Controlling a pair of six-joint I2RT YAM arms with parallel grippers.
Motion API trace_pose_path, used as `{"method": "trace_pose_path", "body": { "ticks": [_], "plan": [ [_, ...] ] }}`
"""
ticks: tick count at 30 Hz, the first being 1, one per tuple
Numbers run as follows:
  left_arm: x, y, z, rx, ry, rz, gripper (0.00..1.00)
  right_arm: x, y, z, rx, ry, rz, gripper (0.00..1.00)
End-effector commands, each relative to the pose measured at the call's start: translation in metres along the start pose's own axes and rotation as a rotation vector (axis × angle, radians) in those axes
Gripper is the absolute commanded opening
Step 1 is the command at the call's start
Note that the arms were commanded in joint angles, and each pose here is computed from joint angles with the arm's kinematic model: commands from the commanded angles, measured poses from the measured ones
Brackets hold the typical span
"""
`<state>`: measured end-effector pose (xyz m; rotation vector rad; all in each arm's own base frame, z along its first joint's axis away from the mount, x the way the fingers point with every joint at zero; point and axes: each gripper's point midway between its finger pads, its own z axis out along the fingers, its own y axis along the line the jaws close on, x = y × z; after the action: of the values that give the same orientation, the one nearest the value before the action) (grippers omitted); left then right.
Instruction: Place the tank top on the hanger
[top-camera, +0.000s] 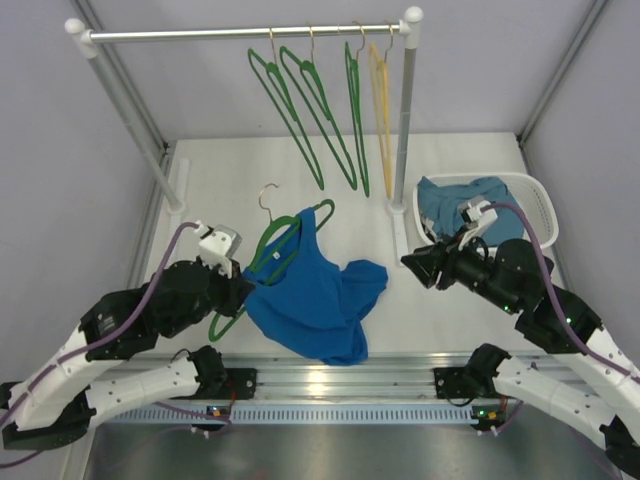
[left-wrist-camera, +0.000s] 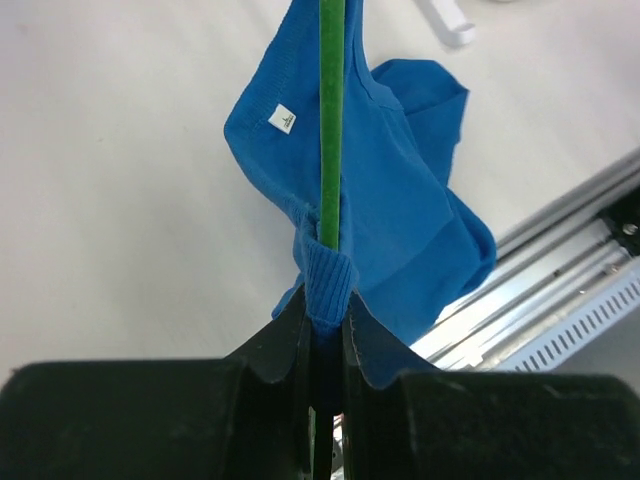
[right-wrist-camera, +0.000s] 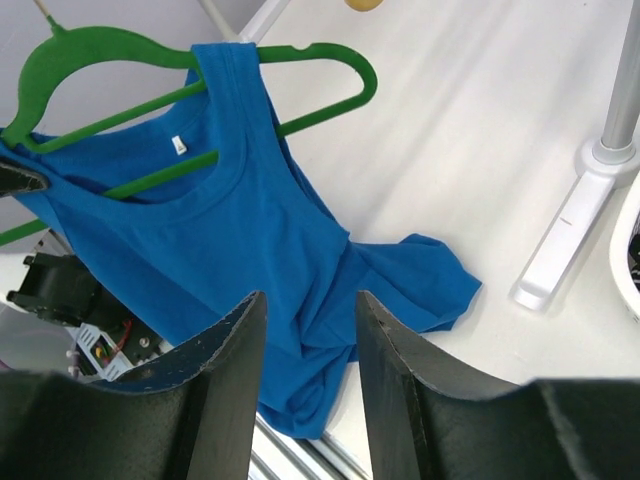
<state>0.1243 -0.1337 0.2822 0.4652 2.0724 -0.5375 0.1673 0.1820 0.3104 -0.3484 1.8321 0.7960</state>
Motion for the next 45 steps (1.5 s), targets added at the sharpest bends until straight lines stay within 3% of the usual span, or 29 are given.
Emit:
{"method": "trace_pose_path", "body": {
  "ticks": [1,8,13,19,21,24,31,37,45],
  "plan": [
    [-0.015,0.014,0.018,-0.14,-0.042,-0.008,0.0,-0.014,0.0,0.0,0.007,-0.036,-0.014,0.41],
    [-0.03,0.017,0.055,-0.213,-0.018,0.043,0.0,-0.012,0.005,0.007,-0.02,-0.022,-0.015,0.4],
    [-0.047,0.058,0.077,-0.188,0.003,-0.042,0.0,-0.013,0.008,0.007,-0.03,-0.021,-0.012,0.39],
    [-0.093,0.102,0.059,-0.283,-0.097,-0.032,0.0,-0.016,0.01,0.007,-0.037,-0.025,-0.013,0.38],
    [-0.126,0.11,0.04,-0.3,-0.17,-0.027,0.0,-0.018,0.011,0.01,-0.038,-0.02,-0.018,0.38],
    [-0.139,0.128,0.031,-0.353,-0.17,-0.045,0.0,-0.024,0.013,0.01,-0.041,-0.025,-0.03,0.38],
    [-0.195,0.137,0.005,-0.411,-0.273,-0.043,0.0,-0.042,0.027,0.012,-0.079,-0.023,-0.055,0.38],
    [-0.229,0.145,-0.011,-0.474,-0.327,-0.039,0.0,-0.046,0.03,0.014,-0.09,-0.018,-0.064,0.38],
    [-0.246,0.171,-0.021,-0.594,-0.299,-0.044,0.0,-0.053,0.036,0.018,-0.102,-0.015,-0.061,0.37]
  ]
}}
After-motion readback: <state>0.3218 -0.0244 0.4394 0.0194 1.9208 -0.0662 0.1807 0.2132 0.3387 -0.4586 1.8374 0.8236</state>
